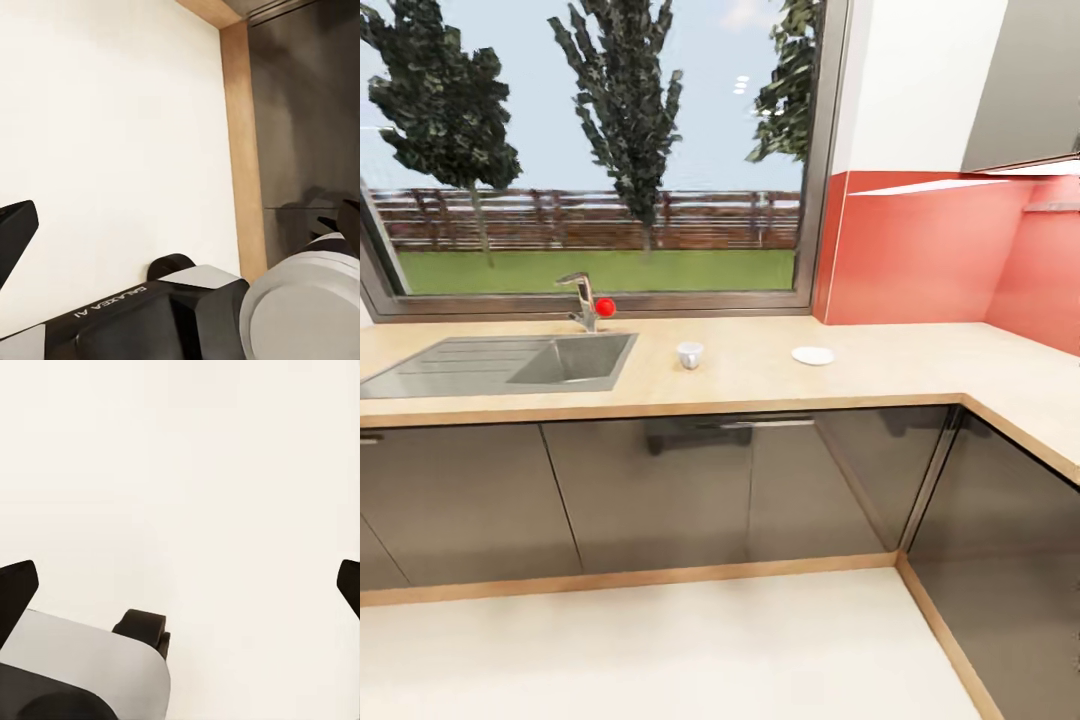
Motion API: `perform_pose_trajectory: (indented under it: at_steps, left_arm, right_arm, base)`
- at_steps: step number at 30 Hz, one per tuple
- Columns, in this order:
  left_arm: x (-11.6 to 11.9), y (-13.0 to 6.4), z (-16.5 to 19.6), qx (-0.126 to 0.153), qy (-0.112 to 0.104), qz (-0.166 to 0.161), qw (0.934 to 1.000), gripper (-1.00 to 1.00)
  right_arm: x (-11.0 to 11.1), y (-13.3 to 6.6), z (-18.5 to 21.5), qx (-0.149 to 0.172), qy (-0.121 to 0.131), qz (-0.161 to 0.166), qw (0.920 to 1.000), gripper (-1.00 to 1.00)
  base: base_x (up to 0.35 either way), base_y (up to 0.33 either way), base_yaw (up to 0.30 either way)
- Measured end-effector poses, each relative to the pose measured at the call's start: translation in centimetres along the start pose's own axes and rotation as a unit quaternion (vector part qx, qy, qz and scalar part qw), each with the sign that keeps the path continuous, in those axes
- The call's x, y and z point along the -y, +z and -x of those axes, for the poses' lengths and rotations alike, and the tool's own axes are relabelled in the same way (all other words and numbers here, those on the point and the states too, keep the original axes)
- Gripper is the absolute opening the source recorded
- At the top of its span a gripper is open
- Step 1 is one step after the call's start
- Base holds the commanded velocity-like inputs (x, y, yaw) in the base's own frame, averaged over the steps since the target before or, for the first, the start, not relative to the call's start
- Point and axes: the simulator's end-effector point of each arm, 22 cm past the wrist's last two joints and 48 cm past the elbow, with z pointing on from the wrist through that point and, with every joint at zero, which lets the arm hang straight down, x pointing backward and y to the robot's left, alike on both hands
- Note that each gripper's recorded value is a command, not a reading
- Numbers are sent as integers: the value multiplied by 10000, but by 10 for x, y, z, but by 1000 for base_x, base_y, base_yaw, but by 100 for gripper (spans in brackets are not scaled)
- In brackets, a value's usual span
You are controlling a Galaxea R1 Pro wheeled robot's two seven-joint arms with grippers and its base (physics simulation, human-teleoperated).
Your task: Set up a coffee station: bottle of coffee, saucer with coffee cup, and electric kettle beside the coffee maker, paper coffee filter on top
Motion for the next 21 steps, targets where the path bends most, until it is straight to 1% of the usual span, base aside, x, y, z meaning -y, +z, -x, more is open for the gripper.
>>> perform_pose_trajectory:
  at_steps: [5,8,9,10,11,13,14,15,16,17,20,21]
  left_arm:
    - [1,1,-1,-9,1,-7,10000,100]
    - [5,6,-2,-4,-14,-60,10000,100]
    - [13,12,1,29,-7,-161,9999,100]
    - [18,15,6,63,50,-247,9997,100]
    - [22,17,10,77,84,-302,9995,100]
    - [31,22,18,115,153,-434,9989,100]
    - [52,31,37,218,343,-733,9965,100]
    - [68,36,49,279,496,-929,9940,100]
    - [75,38,56,313,571,-1029,9926,100]
    - [92,40,70,383,699,-1228,9892,100]
    - [124,43,93,472,852,-1603,9823,100]
    - [149,42,112,546,909,-1882,9764,100]
  right_arm:
    - [-1,0,-1,-14,19,12,10000,100]
    - [-1,0,-1,-13,27,9,10000,100]
    - [2,6,31,313,-32,-9,9995,100]
    - [2,9,72,715,-166,6,9973,100]
    - [0,10,91,892,-234,28,9957,100]
    - [-6,11,124,1143,-308,100,9929,100]
    - [-26,14,143,943,-234,442,9943,100]
    - [-35,2,204,1288,-366,651,9889,100]
    - [-41,-3,219,1321,-397,789,9873,100]
    - [-55,-13,240,1306,-400,1089,9846,100]
    - [-75,-35,273,1367,-401,1535,9778,100]
    - [-85,-50,293,1447,-364,1770,9728,100]
  base:
    - [0,-43,6]
    - [0,-9,1]
    - [0,0,0]
    - [0,0,0]
    - [0,0,0]
    - [0,0,0]
    - [0,0,0]
    - [0,0,0]
    - [0,0,0]
    - [0,0,0]
    - [0,0,0]
    - [0,0,0]
